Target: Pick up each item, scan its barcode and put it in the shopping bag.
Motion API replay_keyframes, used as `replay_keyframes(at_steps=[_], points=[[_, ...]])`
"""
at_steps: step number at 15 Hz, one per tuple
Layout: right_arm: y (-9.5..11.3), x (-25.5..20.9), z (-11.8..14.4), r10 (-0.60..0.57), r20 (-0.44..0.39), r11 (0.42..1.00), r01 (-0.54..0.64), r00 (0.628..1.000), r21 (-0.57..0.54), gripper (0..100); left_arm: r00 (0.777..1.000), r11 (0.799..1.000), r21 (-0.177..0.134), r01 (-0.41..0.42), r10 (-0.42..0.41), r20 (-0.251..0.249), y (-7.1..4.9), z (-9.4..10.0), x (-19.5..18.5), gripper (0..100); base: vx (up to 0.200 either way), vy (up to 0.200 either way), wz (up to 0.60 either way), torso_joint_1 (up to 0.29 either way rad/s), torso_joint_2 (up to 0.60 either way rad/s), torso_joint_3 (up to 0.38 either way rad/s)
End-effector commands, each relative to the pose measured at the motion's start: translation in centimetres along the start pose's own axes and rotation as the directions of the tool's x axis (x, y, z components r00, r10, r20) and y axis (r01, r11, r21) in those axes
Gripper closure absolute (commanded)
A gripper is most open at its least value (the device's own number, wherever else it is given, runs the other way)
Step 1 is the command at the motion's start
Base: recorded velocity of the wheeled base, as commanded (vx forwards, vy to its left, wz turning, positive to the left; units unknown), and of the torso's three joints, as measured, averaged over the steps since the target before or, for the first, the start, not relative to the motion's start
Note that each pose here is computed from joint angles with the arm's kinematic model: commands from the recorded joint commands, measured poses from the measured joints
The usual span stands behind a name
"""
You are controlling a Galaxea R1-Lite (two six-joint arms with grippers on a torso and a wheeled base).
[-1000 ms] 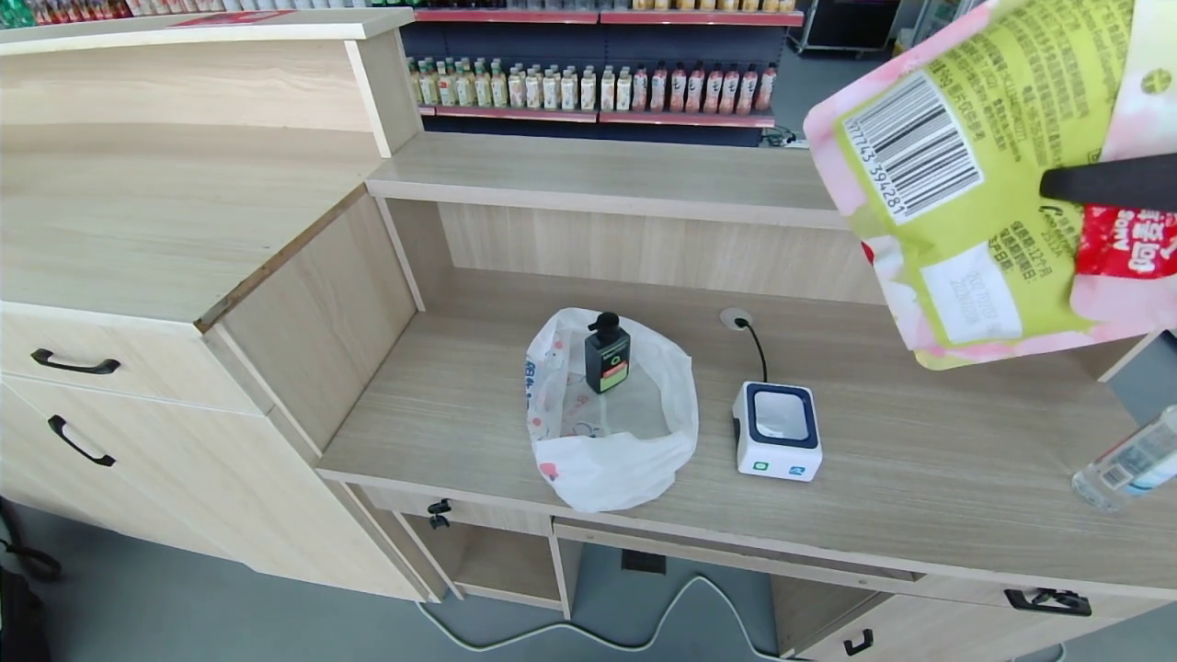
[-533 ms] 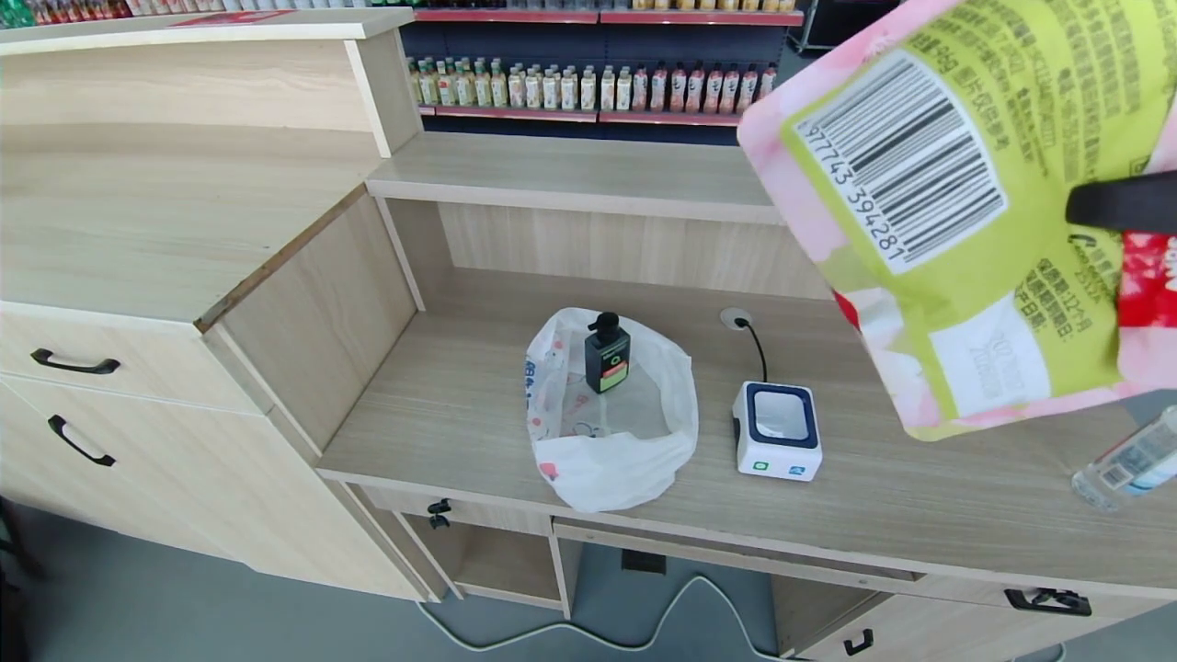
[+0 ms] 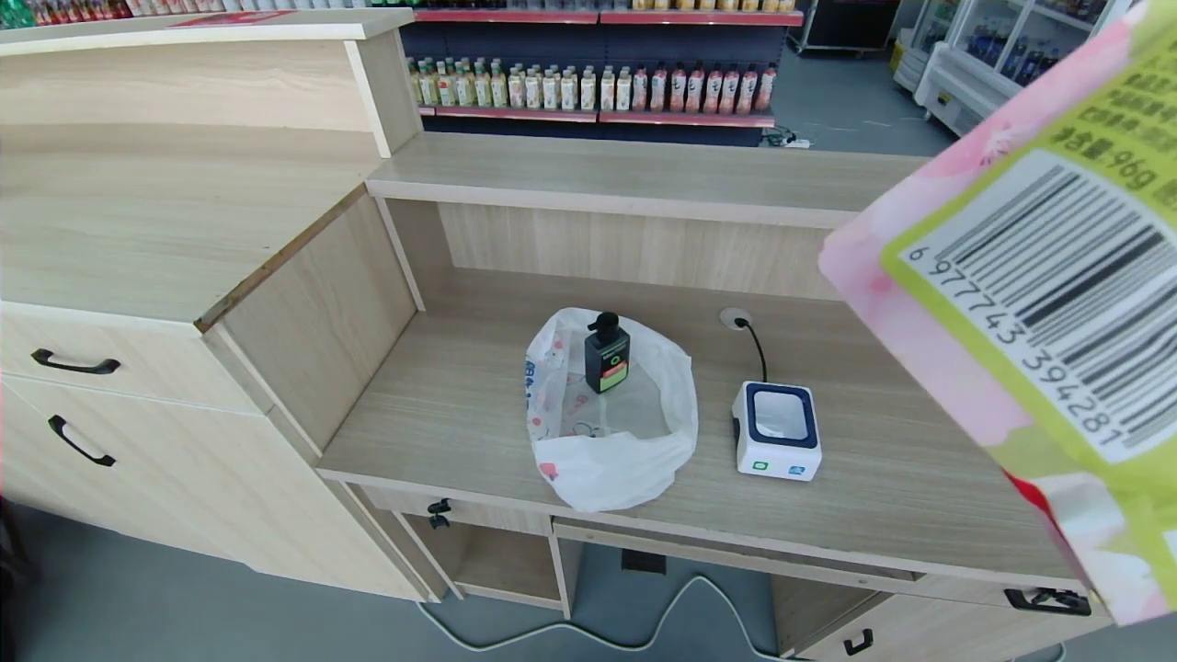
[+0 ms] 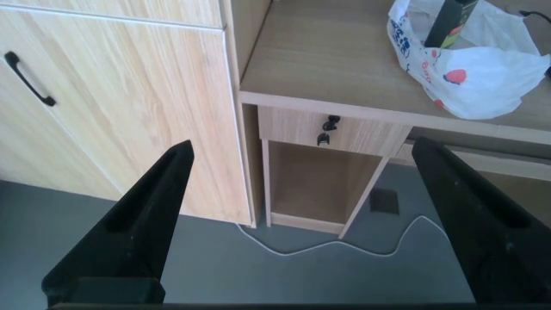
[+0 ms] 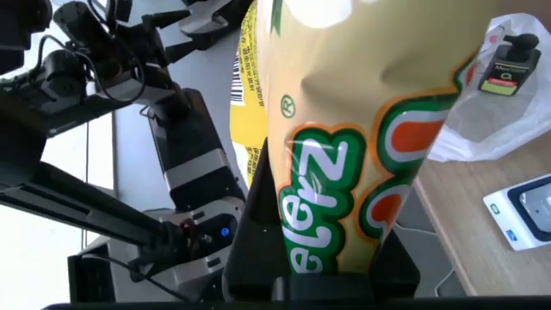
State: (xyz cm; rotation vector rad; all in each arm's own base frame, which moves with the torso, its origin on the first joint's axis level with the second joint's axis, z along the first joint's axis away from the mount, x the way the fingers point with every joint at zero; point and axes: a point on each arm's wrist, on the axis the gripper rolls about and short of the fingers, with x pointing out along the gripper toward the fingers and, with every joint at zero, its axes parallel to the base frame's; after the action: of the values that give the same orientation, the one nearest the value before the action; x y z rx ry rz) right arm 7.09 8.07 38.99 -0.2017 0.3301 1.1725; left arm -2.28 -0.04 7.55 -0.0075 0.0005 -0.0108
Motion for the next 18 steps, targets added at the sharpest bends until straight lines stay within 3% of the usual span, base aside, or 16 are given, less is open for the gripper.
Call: replay_keyframes(at_steps=[1,4,10,12,13,14,16,17,18], points=[[0.3,0.6,0.4,0.026,-0.012,1.0,-0.026,1.0,-0.017,100,1.0,1.0,0.0,0.0,0.0,0.0,0.0,0.0,0.0,0,0.0,0.0,0.0,0.0,0.0,0.0],[0.4,1.4,0.0,0.047,-0.073,0.998,-0.049,0.996,-0.027,100,1.0,1.0,-0.002,0.0,0.0,0.0,0.0,0.0,0.0,0,0.0,0.0,0.0,0.0,0.0,0.0],[0.0,1.6,0.7,0.021,-0.055,0.998,-0.024,0.998,-0.061,100,1.0,1.0,0.0,0.0,0.0,0.0,0.0,0.0,0.0,0,0.0,0.0,0.0,0.0,0.0,0.0],[-0.4,1.4,0.8,-0.015,-0.048,0.998,0.013,0.999,-0.058,100,1.0,1.0,0.0,0.0,0.0,0.0,0.0,0.0,0.0,0,0.0,0.0,0.0,0.0,0.0,0.0],[-1.1,1.2,0.6,-0.092,-0.056,0.994,0.088,0.994,-0.062,100,1.0,1.0,0.0,0.0,0.0,0.0,0.0,0.0,0.0,0,0.0,0.0,0.0,0.0,0.0,0.0],[-2.2,1.0,0.4,-0.194,-0.076,0.976,0.185,0.978,-0.114,100,1.0,1.0,0.0,0.0,0.0,0.0,0.0,0.0,0.0,0,0.0,0.0,0.0,0.0,0.0,0.0],[-4.4,-0.2,-1.3,-0.394,-0.134,0.911,0.368,0.909,-0.184,100,1.0,1.0,0.0,0.0,0.0,0.0,0.0,0.0,0.0,0,0.0,0.0,0.0,0.0,0.0,0.0],[-4.7,-0.7,-1.9,-0.434,-0.15,0.895,0.405,0.889,-0.189,100,1.0,1.0,0.0,0.0,0.0,0.0,0.0,0.0,0.0,0,0.0,0.0,0.0,0.0,0.0,0.0],[-5.9,-1.5,-3.8,-0.549,-0.172,0.834,0.526,0.818,-0.164,100,1.0,1.0,0.0,0.0,0.0,0.0,0.0,0.0,0.0,0,0.0,0.0,0.0,0.0,0.0,0.0]])
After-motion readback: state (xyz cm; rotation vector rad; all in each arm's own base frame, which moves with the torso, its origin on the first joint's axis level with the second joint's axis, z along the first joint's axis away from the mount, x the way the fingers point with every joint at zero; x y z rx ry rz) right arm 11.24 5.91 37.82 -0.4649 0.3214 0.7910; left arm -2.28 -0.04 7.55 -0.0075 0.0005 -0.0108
